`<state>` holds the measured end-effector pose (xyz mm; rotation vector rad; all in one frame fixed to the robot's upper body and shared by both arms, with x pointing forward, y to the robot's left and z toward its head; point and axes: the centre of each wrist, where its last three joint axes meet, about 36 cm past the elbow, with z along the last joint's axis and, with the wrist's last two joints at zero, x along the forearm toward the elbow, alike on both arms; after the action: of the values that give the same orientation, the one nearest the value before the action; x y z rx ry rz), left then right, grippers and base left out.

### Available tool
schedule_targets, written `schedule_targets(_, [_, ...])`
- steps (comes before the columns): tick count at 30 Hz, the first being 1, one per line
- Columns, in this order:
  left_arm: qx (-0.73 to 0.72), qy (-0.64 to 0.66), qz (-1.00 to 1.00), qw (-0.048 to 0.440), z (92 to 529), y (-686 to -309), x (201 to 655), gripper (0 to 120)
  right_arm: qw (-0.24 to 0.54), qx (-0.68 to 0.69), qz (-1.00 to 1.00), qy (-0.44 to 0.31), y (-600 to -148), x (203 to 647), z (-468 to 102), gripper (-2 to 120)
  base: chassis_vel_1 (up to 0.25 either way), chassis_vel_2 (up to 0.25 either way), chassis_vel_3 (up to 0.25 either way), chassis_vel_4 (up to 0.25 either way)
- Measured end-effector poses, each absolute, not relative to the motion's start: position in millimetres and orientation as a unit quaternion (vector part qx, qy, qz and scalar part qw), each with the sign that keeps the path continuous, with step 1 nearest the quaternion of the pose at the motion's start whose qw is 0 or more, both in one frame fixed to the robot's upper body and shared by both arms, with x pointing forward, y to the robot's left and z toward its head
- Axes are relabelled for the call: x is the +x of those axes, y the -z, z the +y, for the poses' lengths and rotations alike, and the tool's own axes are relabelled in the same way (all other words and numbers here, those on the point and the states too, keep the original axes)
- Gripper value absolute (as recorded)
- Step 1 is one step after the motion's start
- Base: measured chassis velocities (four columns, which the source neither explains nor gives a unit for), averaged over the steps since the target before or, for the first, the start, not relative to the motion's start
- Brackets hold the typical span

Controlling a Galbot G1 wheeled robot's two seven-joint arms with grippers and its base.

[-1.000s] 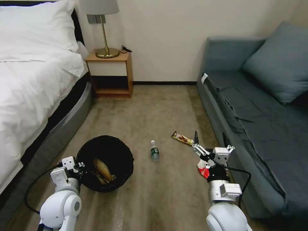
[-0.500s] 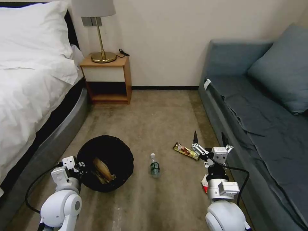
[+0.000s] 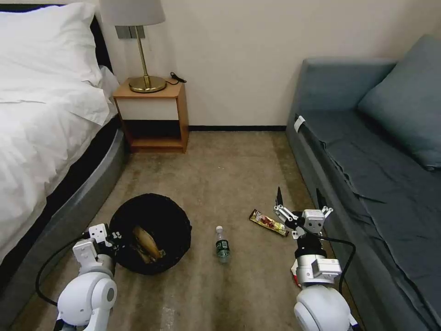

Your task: Pick up the trash bin, then pick up the garbage on the floor and place it into the trash bin.

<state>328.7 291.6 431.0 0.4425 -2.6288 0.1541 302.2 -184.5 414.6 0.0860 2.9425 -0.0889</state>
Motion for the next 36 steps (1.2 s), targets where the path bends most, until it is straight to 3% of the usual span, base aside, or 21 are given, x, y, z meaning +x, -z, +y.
schedule_targets(25, [0.156,-0.045,-0.959,0.232,289.1,-427.4,327.2,3,0.082,0.007,0.996,0.043,-398.8,294.0,-182.7,100,-0.002,0.002,0.001,-0.001])
schedule_targets(36, [0.157,-0.042,-0.959,0.232,291.2,-426.7,328.6,3,0.081,0.004,0.996,0.044,-393.9,297.8,-181.1,100,-0.129,0.132,0.149,-0.142])
